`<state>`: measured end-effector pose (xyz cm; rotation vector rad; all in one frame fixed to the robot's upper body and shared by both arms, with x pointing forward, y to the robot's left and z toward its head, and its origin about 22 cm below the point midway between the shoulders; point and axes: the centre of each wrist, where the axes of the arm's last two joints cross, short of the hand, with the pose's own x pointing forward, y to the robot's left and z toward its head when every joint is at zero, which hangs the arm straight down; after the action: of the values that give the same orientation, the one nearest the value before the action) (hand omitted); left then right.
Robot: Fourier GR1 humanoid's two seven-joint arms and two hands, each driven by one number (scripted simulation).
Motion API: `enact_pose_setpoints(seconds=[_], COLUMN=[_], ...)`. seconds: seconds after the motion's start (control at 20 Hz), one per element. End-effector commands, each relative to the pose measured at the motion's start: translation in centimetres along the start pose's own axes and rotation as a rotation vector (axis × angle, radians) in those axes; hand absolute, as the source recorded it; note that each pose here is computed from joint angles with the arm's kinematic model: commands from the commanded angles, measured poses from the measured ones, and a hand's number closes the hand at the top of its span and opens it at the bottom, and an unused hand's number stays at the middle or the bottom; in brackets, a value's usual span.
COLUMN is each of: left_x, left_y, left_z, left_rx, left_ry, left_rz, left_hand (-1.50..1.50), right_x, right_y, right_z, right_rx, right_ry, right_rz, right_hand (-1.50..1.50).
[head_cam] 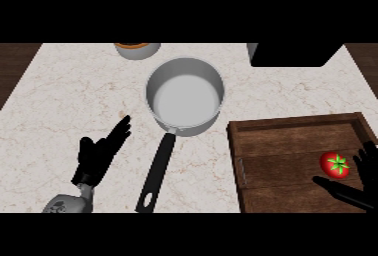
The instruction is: Pick the tomato from the tray and place it in the pot
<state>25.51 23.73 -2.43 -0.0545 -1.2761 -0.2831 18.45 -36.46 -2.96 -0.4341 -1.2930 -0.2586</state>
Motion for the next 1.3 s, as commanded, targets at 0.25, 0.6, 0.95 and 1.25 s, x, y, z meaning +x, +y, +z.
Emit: enact_pose_setpoints(seconds=[0.25,0.6,0.95,1.25], left_x=[1.3,-0.2,0.6,0.8], left_y=[-0.2,1.0,1.0,0.4], left_z=[-0.1,-0.1,0.2,-0.3], left_rx=[-0.017,0.002,-0.02,-0.016], left_ry=[-0.002,0.0,0.001,-0.002], left_rz=[0.0,0.014,0.018,-0.006], left_hand=[0.0,0.0,0.0,0.0], right_x=[-3.9,-4.2,-5.2,-1.3], right_y=[-0.5,1.8,3.5,4.9], right_z=[-1.1,-0.7,-0.8,-3.5], right_rx=[0.092,0.059,0.25,0.744], right_ry=[-0.024,-0.071,-0.193,-0.367], right_rz=[0.159,-0.04,0.013,0.063], right_hand=[1.5,1.5,1.5,1.5])
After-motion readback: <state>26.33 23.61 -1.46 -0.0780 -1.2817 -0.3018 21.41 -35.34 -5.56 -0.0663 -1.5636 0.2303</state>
